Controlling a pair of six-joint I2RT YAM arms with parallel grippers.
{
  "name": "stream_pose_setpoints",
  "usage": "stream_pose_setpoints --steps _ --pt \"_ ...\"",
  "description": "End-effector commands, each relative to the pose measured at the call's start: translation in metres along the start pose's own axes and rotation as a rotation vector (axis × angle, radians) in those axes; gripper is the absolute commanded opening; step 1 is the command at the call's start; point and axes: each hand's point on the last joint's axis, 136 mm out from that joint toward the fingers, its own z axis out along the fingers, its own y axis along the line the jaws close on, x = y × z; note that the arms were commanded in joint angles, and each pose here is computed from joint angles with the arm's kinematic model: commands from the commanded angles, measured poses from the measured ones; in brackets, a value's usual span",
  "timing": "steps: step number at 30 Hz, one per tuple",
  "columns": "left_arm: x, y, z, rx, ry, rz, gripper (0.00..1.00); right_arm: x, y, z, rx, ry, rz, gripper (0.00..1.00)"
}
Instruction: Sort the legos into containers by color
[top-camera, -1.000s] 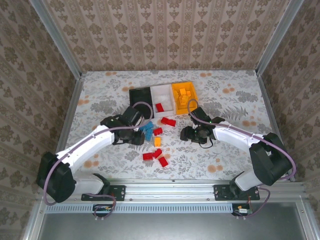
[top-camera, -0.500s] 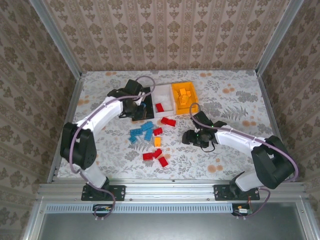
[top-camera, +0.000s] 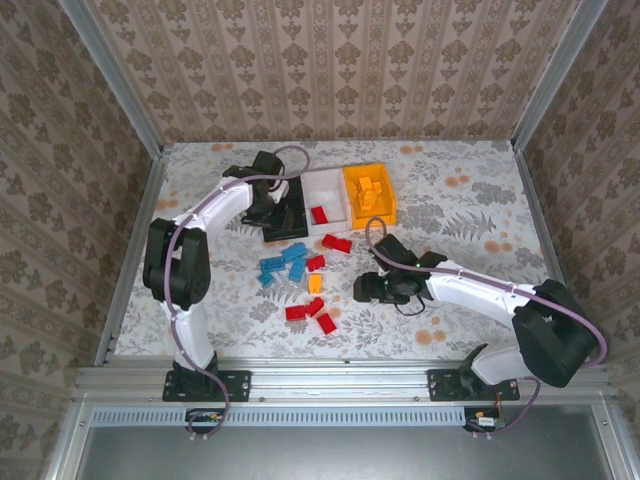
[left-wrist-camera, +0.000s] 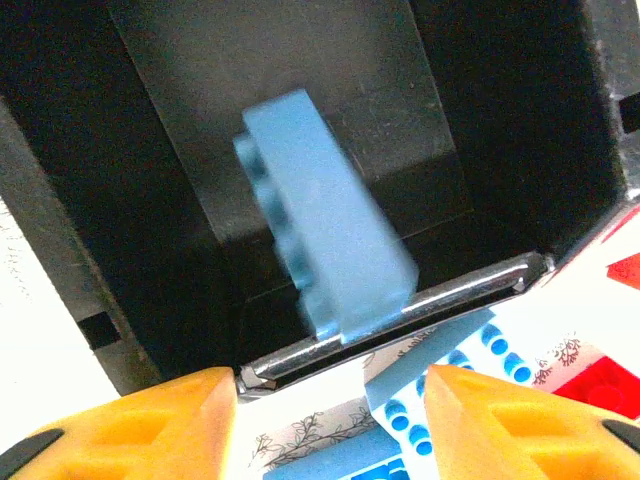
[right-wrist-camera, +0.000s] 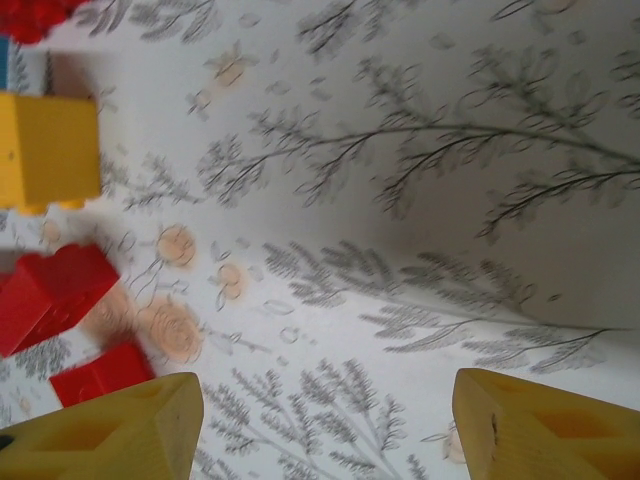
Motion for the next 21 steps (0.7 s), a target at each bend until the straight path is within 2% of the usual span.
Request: stream_pose_setpoints --steps 1,6,10,15,21 --pt "-0.002 -0.001 -0.013 0.019 -0.01 0.003 0.56 0.002 0.014 0.001 0.026 0.01 -0.066 0.7" --pt "-0.001 -0.003 -0.038 0.049 -0.066 -0.008 0.58 0.011 0.048 0.006 0.037 0.041 -0.204 0.72" --pt "0.01 -0.002 -0.067 0.085 -0.131 -0.045 0.61 0.026 0.068 0.015 0.105 0.098 -0.333 0.77" --pt "0.042 -0.004 -0.087 0.15 -0.186 -0.101 0.63 0.04 0.085 0.03 0.16 0.146 -0.447 0.79" --pt "0.086 -0.004 -0.1 0.227 -0.229 -0.175 0.66 0.049 0.082 0.041 0.268 0.172 -0.52 0.79"
